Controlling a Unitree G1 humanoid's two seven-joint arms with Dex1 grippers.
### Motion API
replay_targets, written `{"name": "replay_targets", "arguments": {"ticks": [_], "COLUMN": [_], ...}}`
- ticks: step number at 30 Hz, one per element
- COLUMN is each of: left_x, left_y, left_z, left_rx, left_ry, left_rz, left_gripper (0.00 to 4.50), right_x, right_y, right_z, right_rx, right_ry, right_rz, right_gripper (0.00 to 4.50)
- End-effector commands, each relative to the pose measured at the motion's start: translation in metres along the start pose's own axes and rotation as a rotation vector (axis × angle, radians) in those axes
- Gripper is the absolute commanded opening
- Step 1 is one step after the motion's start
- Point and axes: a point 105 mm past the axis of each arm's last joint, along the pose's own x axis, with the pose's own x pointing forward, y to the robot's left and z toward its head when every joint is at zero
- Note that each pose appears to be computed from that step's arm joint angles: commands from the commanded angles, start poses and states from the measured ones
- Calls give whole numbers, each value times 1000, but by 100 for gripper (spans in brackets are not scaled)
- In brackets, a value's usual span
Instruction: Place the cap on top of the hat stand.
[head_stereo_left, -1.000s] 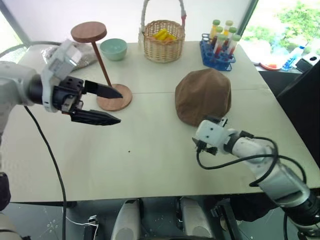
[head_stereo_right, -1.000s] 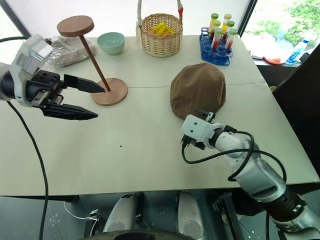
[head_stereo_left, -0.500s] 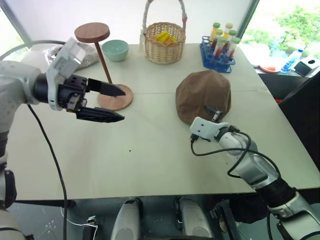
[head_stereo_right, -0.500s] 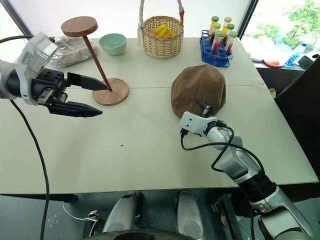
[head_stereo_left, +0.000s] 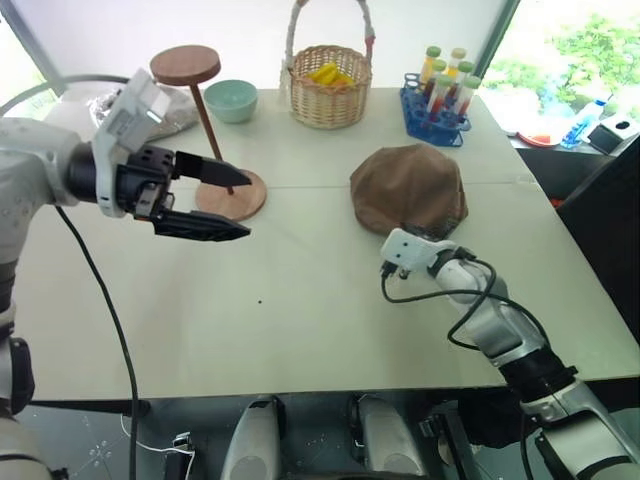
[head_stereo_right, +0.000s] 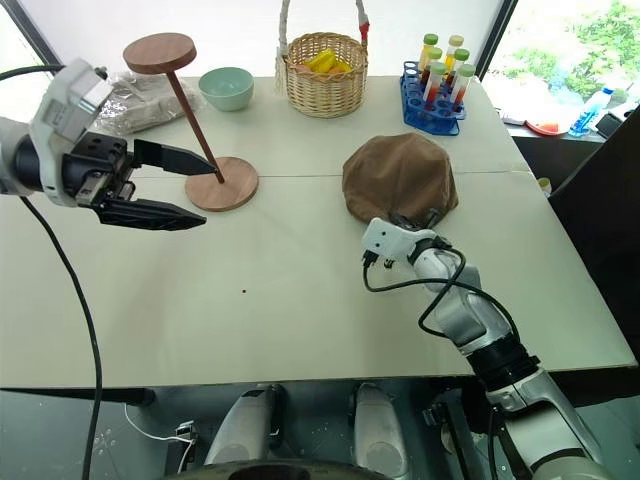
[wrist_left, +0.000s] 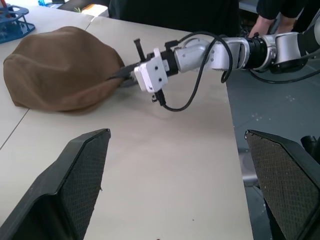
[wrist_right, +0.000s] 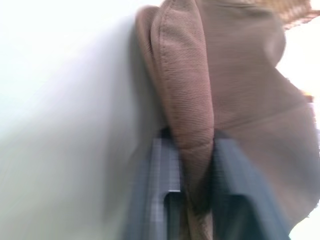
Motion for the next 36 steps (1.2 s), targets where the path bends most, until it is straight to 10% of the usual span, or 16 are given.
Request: {"name": "replay_targets", "arguments": {"ticks": [1,13,25,36], "left_x": [-6,-39,-134,-195], "left_y": [-3,7,-16,-41], "left_z": [11,28,26,26], "left_rx": [65,80,21,22], "left_ry": [-25,-192,-366,-400], "left_rz": [32,327,862,1129], "left_gripper": [450,450,450,450], "right_x": [-4,-9,-22,-24], "right_y": [14,-66,-219,-182], "right_z": [-12,41,238,350], "right_rx": [29,38,110,131], "right_ry": [30,-133,-743,-1047], "right_rz": [62,-47,-264,-64], "right_gripper": [10,10,10,10]}}
